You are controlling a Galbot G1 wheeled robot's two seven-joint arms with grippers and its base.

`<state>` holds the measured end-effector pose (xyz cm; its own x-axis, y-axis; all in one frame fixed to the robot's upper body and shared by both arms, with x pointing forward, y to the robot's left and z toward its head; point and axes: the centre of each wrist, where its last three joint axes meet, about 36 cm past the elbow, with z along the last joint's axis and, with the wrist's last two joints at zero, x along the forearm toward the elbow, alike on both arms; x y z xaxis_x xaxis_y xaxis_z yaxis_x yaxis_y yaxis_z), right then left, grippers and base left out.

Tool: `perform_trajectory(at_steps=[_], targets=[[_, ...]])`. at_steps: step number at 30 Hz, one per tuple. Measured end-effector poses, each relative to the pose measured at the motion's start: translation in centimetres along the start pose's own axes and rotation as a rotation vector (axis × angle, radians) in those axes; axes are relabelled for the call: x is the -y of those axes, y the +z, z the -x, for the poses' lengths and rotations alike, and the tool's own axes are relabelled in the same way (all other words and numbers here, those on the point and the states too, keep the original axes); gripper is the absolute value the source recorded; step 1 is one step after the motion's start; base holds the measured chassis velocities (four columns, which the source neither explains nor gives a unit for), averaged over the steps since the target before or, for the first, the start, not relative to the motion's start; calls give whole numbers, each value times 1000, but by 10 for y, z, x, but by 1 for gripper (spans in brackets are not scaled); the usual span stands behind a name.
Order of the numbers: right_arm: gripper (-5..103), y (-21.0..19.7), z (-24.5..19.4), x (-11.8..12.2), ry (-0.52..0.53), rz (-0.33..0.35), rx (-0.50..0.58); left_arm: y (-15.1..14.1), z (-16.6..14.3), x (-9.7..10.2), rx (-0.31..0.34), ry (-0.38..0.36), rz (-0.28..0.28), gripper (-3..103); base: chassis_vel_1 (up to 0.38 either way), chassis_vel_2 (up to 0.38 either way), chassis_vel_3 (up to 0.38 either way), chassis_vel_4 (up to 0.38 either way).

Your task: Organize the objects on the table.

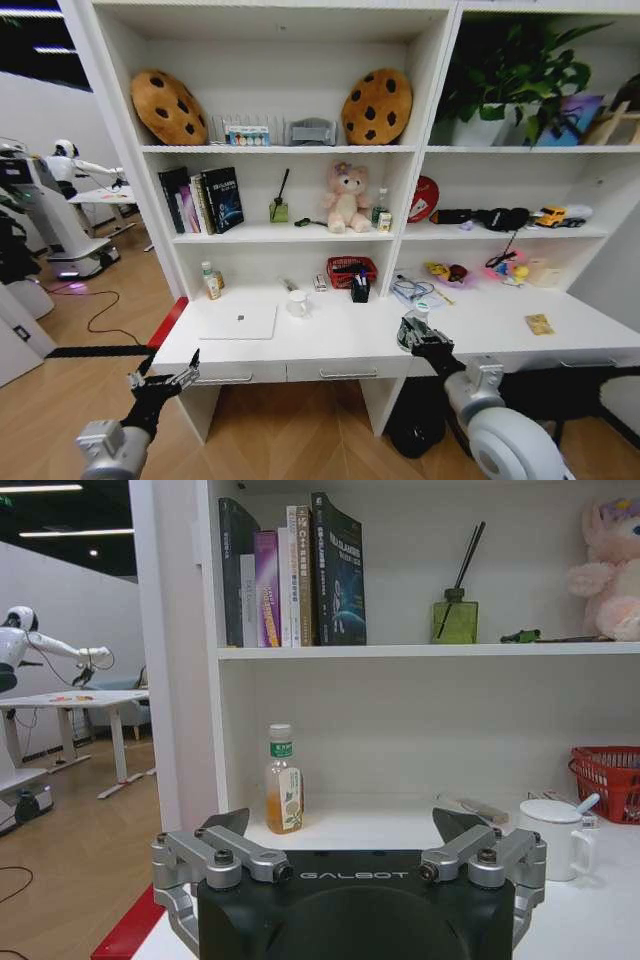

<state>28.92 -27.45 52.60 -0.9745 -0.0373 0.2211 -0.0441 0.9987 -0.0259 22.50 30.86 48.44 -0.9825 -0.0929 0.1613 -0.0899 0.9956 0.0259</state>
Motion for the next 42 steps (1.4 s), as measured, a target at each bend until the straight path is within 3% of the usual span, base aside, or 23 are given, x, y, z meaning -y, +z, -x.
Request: perform_trajectory(at_steps=[17, 34, 42], targets=[[26, 3, 4, 2, -12, 10, 7, 0, 0, 0, 0, 0, 0, 100, -103, -173, 109, 166], [26, 12, 11, 2, -1, 4, 28, 0, 0, 0, 0, 1, 0, 100, -293, -327, 297, 323], [26, 23, 0, -7, 2, 37, -48, 0, 0, 0, 0, 2, 0, 100, -42, -100, 78, 49]])
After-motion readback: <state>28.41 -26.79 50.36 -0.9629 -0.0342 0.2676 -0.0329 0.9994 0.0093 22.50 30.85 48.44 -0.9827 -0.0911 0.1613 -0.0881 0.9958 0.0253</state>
